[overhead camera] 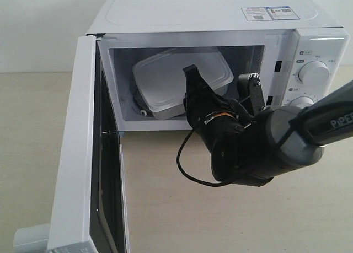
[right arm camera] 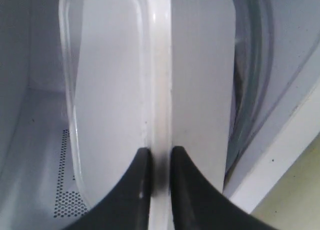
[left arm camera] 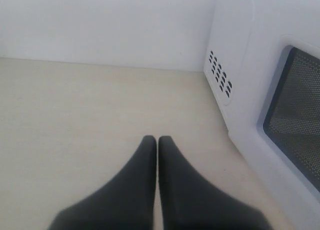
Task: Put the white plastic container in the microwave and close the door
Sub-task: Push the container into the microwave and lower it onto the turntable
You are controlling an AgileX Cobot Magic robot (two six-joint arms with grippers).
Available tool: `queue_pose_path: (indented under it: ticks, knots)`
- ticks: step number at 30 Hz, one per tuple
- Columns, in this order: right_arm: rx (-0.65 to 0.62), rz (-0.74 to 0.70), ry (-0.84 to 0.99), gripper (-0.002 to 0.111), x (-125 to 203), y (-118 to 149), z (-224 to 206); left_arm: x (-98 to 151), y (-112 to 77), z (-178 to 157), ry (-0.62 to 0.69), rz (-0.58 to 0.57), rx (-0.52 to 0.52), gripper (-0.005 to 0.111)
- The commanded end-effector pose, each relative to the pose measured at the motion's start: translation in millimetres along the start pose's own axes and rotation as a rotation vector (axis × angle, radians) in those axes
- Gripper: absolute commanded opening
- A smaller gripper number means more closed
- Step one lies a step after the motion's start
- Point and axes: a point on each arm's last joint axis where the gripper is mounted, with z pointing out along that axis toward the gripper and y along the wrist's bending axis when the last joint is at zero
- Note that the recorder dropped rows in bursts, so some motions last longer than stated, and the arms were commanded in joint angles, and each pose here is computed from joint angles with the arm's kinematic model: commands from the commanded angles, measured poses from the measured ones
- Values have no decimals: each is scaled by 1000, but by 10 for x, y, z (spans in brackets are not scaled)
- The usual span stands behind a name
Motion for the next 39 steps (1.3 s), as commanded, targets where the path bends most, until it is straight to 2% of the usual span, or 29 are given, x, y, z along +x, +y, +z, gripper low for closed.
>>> queue_pose_path:
  ticks: [1, 5, 6, 15, 19, 21, 24, 30, 31, 33, 37, 39]
  knots:
    - [-37, -1, -26, 11, -15, 17, 65, 11, 4, 2, 2, -9, -5, 4]
    - [-46, 7, -45, 39, -16, -28, 86, 11, 4, 2, 2, -9, -5, 4]
    - [-39, 12, -49, 42, -18, -40, 88, 11, 4, 2, 2, -9, -5, 4]
    - [-47, -8, -24, 43, 0, -48, 64, 11, 4, 2, 2, -9, -5, 4]
    - [-81, -64, -10, 43, -46, -79, -63, 11, 4, 2, 2, -9, -5, 4]
    - [-137, -149, -9, 43, -83, -76, -160, 11, 4, 2, 2, -9, -5, 4]
    - [-198, -367, 18, 43, -122, -81, -337, 11, 4, 2, 2, -9, -5, 4]
    - [-187, -1019, 51, 42, -145, -138, -506, 11, 4, 2, 2, -9, -5, 4]
    - [-188, -1095, 51, 40, -139, -137, -502, 11, 4, 2, 2, -9, -5, 4]
    - [-188, -1255, 65, 28, -114, -146, -483, 11, 4, 2, 2, -9, -5, 4]
    - [-206, -1401, 86, 0, -22, -122, -360, 11, 4, 2, 2, -9, -5, 4]
    - [-209, -1415, 87, 0, 37, -115, -257, 11, 4, 2, 2, -9, -5, 4]
